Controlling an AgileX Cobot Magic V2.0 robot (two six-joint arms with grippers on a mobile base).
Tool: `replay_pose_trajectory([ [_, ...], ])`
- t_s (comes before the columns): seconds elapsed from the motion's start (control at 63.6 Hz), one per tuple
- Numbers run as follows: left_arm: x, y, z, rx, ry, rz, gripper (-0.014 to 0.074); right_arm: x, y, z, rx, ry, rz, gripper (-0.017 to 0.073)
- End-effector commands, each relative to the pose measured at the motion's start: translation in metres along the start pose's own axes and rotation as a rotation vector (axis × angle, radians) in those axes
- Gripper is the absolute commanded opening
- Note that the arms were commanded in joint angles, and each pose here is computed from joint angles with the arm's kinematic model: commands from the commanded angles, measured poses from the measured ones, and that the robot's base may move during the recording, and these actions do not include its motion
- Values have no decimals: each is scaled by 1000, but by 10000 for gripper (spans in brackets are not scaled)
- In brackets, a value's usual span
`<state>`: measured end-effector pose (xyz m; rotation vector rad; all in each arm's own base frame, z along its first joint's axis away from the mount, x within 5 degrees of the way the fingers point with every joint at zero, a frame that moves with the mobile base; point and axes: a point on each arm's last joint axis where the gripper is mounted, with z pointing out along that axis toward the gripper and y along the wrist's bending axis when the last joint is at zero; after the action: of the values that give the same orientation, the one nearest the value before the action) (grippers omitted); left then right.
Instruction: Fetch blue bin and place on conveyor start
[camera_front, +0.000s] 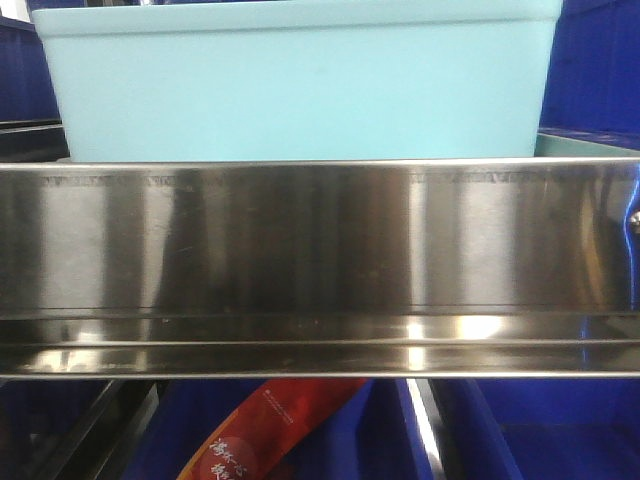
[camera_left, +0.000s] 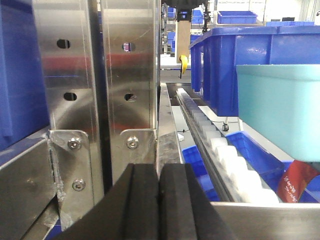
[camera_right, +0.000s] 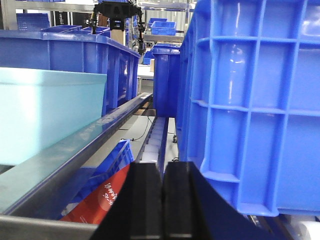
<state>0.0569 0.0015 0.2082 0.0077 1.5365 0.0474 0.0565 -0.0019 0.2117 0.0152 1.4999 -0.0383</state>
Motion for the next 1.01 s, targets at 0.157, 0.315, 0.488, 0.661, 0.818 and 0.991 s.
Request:
replay_pose_trajectory([
  [0.157,-2,0,0,6,-18,4,-111,-2,0,0,6,-25,-9,-162],
  [0.315,-2,0,0,6,-18,4,-111,-2,0,0,6,-25,-9,-162],
  [0.488,-2,0,0,6,-18,4,-111,-2,0,0,6,-25,-9,-162],
  [0.661,-2,0,0,6,-18,4,-111,-2,0,0,6,-25,-9,-162],
  [0.818,-2,0,0,6,-18,4,-111,-2,0,0,6,-25,-9,-162],
  [0.991,-4,0,-1,7,-47,4,-111,-4,0,0,7,-43,-9,-162],
])
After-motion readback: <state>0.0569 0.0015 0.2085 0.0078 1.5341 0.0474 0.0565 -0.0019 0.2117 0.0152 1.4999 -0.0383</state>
